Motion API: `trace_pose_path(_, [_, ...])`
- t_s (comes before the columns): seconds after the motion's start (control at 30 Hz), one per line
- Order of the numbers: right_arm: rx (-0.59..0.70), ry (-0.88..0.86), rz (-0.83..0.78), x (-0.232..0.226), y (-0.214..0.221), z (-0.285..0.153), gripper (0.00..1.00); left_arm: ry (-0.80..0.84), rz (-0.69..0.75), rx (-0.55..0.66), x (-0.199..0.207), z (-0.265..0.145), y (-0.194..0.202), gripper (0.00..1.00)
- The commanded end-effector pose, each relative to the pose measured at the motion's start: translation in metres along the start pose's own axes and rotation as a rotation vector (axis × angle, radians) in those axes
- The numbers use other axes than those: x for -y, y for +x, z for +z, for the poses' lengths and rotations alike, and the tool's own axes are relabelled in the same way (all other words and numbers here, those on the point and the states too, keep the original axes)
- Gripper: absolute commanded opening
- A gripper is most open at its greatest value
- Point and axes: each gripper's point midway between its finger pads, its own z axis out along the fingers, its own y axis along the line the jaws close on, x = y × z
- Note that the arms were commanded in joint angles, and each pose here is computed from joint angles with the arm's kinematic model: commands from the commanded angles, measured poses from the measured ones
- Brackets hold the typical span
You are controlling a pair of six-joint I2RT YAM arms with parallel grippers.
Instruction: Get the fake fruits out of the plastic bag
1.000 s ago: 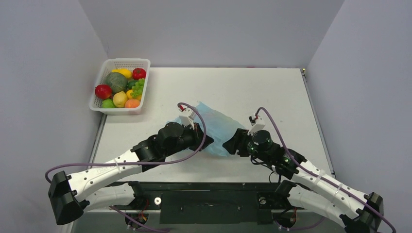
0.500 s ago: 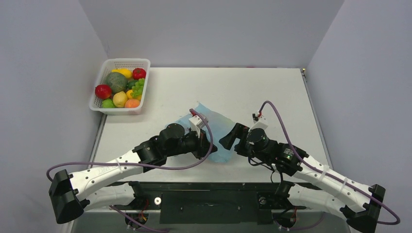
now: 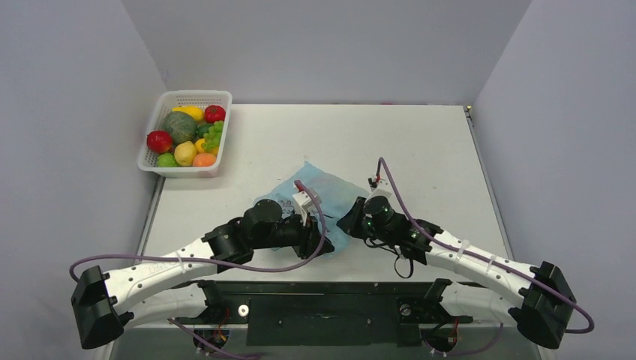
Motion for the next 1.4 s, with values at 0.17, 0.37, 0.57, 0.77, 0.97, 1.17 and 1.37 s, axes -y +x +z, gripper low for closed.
trace_pose_path(0.17, [0.07,-0.419,-0.175,-0.048,-0.034,-0.011,0.0,-0.135,-0.176,0.074,-0.012,-0.038,0.0,0.42])
trace_pose_path(0.37, [0.072,-0.523,-0.173,-0.053,-0.038,-0.019,0.0,-0.172,-0.248,0.173,-0.013,-0.07,-0.013,0.47])
trace_pose_path(0.57, [0.053,-0.549,-0.136,-0.051,-0.04,-0.016,0.0,-0.218,-0.263,0.22,-0.018,-0.098,-0.024,0.51])
trace_pose_path(0.77, [0.053,-0.531,-0.139,-0.045,-0.043,-0.015,0.0,-0.316,-0.268,0.226,-0.029,-0.118,-0.028,0.63])
trace_pose_path(0.97, [0.06,-0.528,-0.141,-0.044,-0.045,-0.019,0.0,-0.488,-0.3,0.309,-0.054,-0.137,-0.038,0.53])
trace_pose_path(1.17, [0.058,-0.542,-0.129,-0.047,-0.044,-0.022,0.0,-0.479,-0.312,0.277,-0.058,-0.119,-0.04,0.38])
trace_pose_path(1.37, [0.057,-0.567,-0.124,-0.051,-0.044,-0.024,0.0,-0.482,-0.378,0.25,-0.079,-0.071,-0.042,0.24])
